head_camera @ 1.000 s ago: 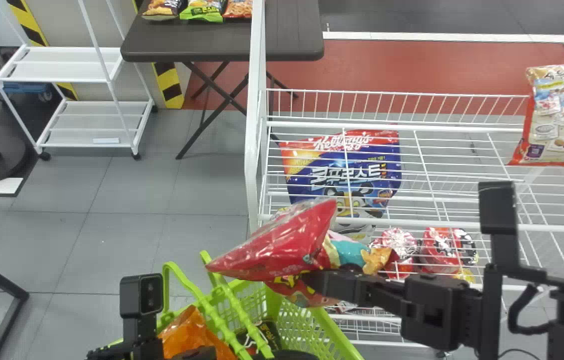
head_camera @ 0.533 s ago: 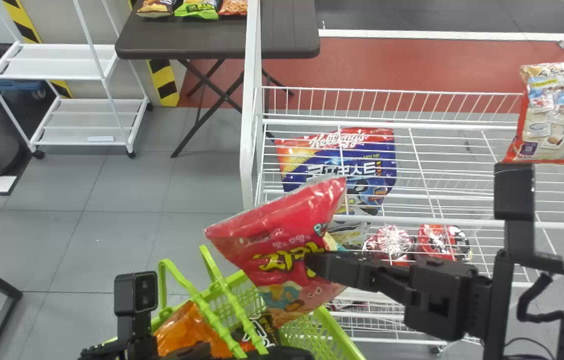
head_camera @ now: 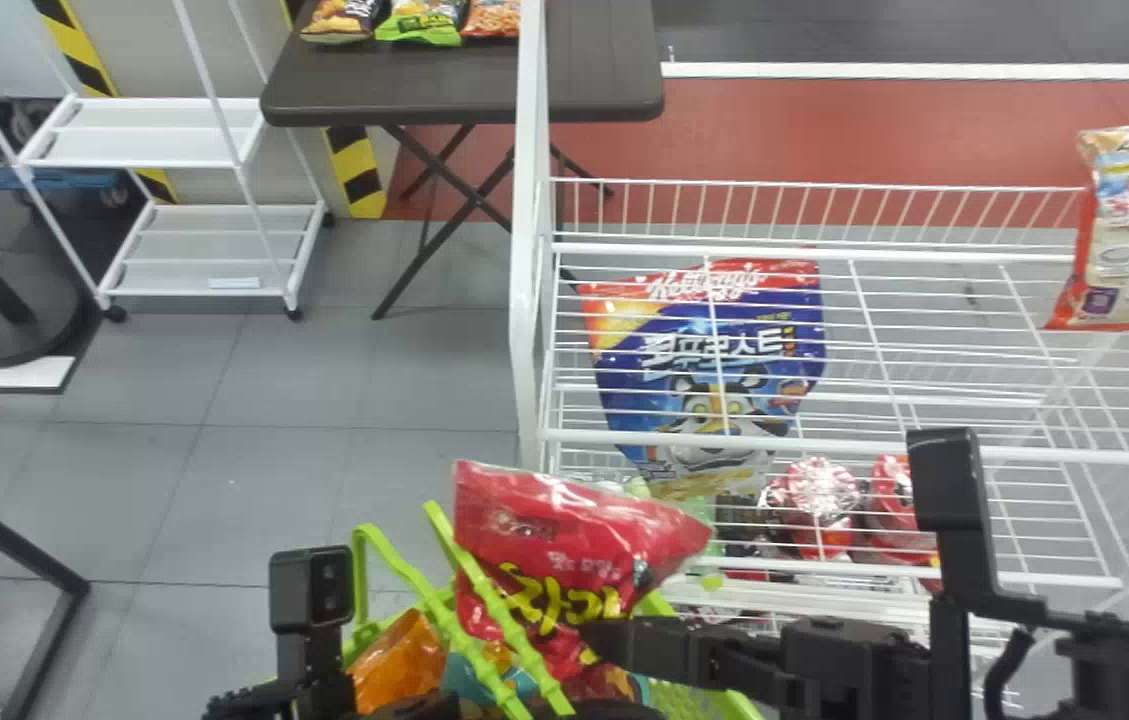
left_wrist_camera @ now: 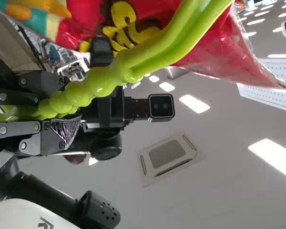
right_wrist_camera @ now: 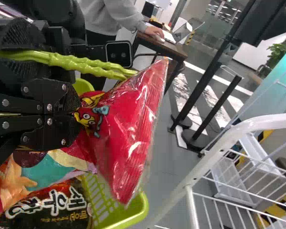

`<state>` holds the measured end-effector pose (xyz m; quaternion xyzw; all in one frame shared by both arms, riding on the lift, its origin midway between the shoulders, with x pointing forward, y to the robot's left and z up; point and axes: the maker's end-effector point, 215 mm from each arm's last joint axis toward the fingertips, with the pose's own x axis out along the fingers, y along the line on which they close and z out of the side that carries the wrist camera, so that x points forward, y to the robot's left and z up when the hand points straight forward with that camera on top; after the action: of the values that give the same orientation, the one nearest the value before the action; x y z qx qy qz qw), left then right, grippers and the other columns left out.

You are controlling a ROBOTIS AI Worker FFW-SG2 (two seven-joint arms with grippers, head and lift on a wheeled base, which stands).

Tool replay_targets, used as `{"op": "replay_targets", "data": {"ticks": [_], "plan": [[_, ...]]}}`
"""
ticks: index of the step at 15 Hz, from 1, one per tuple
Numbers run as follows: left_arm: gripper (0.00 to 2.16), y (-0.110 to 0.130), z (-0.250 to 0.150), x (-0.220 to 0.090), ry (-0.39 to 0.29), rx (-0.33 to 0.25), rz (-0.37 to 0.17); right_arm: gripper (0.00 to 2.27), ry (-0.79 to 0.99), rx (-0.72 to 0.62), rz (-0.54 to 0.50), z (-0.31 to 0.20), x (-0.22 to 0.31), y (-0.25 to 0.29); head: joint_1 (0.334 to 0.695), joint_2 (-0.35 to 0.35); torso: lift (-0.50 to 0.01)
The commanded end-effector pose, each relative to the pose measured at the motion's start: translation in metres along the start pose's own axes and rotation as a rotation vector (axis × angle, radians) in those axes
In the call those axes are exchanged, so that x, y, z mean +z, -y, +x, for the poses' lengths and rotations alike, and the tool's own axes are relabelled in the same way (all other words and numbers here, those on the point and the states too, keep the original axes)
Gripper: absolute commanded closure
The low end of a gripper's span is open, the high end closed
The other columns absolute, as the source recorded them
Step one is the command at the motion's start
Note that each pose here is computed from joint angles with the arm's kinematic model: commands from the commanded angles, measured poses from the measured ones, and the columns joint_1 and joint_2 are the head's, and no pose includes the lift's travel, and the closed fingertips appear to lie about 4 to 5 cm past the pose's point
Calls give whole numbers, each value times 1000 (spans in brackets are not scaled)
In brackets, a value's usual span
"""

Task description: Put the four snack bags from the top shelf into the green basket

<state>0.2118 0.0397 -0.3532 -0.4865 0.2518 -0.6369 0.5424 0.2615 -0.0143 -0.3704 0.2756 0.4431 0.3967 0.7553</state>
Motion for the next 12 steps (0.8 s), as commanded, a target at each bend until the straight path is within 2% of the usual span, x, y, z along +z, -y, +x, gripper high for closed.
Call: {"op": "replay_targets", "data": {"ticks": [1,4,6,9,10,12], "plan": [[2148,3,0,0,1,-11,0,19,-23,-54,-7,1,-7,14,695,68,0],[2148,2,1,1,-1,-13,2,33,-9,-112,-31,-11,0,28,695,47,0],[2148,2,1,2,-1,-13,4,49,34,-117,-40,-26,14,29,695,10,0],[2148,3,2,5,1,-19,8,43,133,-177,-43,-63,48,49,695,-34,0],[2148,5,3,7,6,-27,14,43,189,-223,-46,-83,69,64,695,-57,0],[2148,7,0,14,39,-53,33,43,255,-327,-17,-114,95,105,695,-156,0]]}}
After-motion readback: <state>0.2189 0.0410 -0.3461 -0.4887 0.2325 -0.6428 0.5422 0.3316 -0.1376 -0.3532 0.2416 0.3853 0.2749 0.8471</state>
